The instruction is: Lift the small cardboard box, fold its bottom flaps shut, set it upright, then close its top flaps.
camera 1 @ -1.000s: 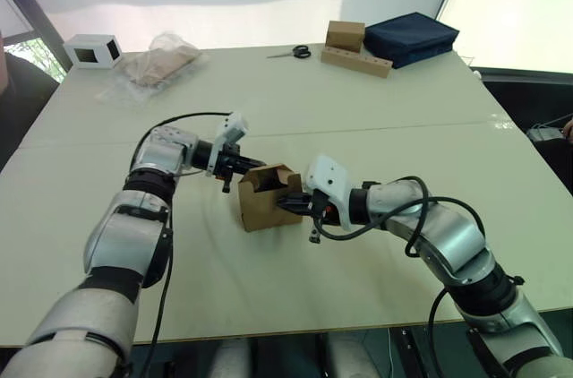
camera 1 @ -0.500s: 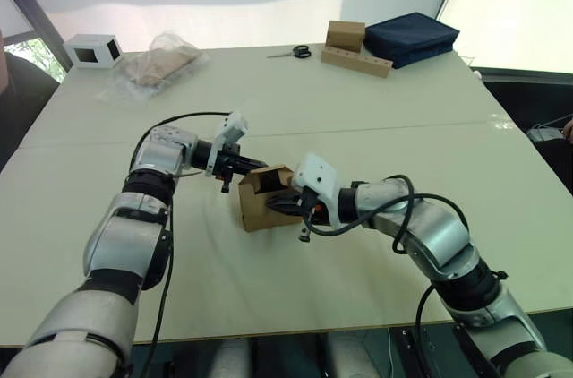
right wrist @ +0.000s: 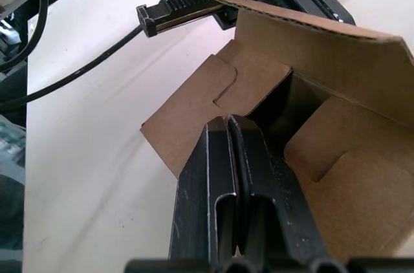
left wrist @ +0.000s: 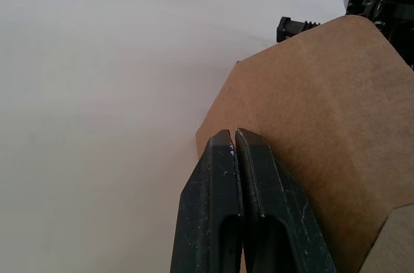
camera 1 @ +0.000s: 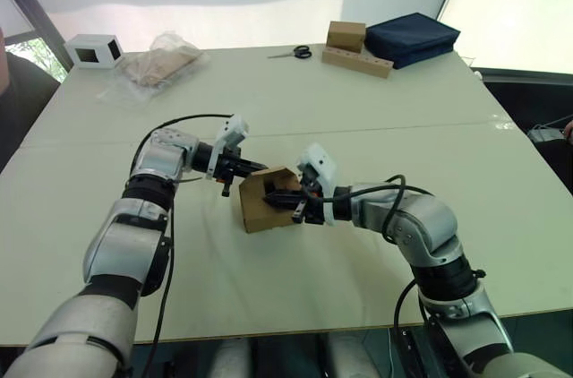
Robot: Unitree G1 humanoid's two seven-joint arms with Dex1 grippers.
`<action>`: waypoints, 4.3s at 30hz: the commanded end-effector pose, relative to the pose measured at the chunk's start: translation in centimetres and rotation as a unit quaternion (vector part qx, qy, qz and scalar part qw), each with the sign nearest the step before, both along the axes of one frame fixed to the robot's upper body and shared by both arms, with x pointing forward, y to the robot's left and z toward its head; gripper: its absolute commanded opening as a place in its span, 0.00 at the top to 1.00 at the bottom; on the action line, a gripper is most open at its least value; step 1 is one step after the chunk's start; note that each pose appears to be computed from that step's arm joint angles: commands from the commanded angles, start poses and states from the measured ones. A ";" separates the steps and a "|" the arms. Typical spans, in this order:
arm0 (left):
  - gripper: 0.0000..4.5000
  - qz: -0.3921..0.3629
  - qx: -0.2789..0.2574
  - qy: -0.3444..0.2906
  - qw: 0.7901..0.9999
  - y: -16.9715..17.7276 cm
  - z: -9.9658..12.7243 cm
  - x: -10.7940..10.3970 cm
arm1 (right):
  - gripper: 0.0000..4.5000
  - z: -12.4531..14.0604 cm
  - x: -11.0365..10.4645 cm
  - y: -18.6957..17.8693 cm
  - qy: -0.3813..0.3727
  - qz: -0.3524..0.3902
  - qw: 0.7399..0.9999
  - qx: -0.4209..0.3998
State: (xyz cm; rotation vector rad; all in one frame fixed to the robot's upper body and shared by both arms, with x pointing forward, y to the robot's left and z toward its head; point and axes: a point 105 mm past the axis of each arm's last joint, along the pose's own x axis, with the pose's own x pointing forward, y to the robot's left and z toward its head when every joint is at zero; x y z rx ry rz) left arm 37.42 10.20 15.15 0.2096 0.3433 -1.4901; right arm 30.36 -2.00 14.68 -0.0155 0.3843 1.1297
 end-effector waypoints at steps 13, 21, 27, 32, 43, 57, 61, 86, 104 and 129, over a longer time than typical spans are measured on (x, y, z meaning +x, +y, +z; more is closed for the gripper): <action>0.98 0.152 -0.060 -0.124 0.979 4.7 5.0 2.6 | 1.00 0.8 -0.8 0.4 0.009 0.018 0.999 0.025; 0.98 0.165 -0.077 -0.099 0.978 7.8 7.0 -5.4 | 1.00 1.1 -0.6 0.3 0.002 0.011 0.999 0.037; 0.98 0.182 -0.070 -0.040 0.980 7.5 5.5 -10.7 | 1.00 1.0 -0.6 0.4 0.004 0.013 0.999 0.040; 0.98 0.187 -0.082 -0.013 0.979 5.5 3.8 -12.2 | 1.00 0.9 -0.7 0.5 0.006 0.017 0.999 0.040; 0.98 0.209 -0.072 -0.009 0.975 2.9 0.5 -11.0 | 1.00 1.4 -1.0 0.4 -0.003 0.027 0.999 0.043; 0.98 0.205 -0.067 -0.018 0.976 2.9 -0.7 -9.9 | 1.00 8.7 0.3 -3.8 -0.114 0.070 0.986 0.101; 0.98 0.201 -0.061 -0.024 0.977 2.9 -0.8 -9.7 | 1.00 8.5 3.3 -3.8 -0.127 0.024 0.989 0.064; 0.98 0.210 -0.056 -0.036 0.975 3.9 -0.3 -9.1 | 1.00 4.7 2.5 0.0 -0.089 0.111 0.990 -0.011; 0.98 0.227 -0.142 -0.031 0.963 4.8 4.2 -8.2 | 1.00 3.2 2.0 0.5 -0.087 0.096 0.991 -0.018; 1.00 0.279 -0.132 -0.036 0.950 3.9 1.0 -5.1 | 0.56 5.6 1.3 -1.5 -0.166 0.084 0.982 -0.021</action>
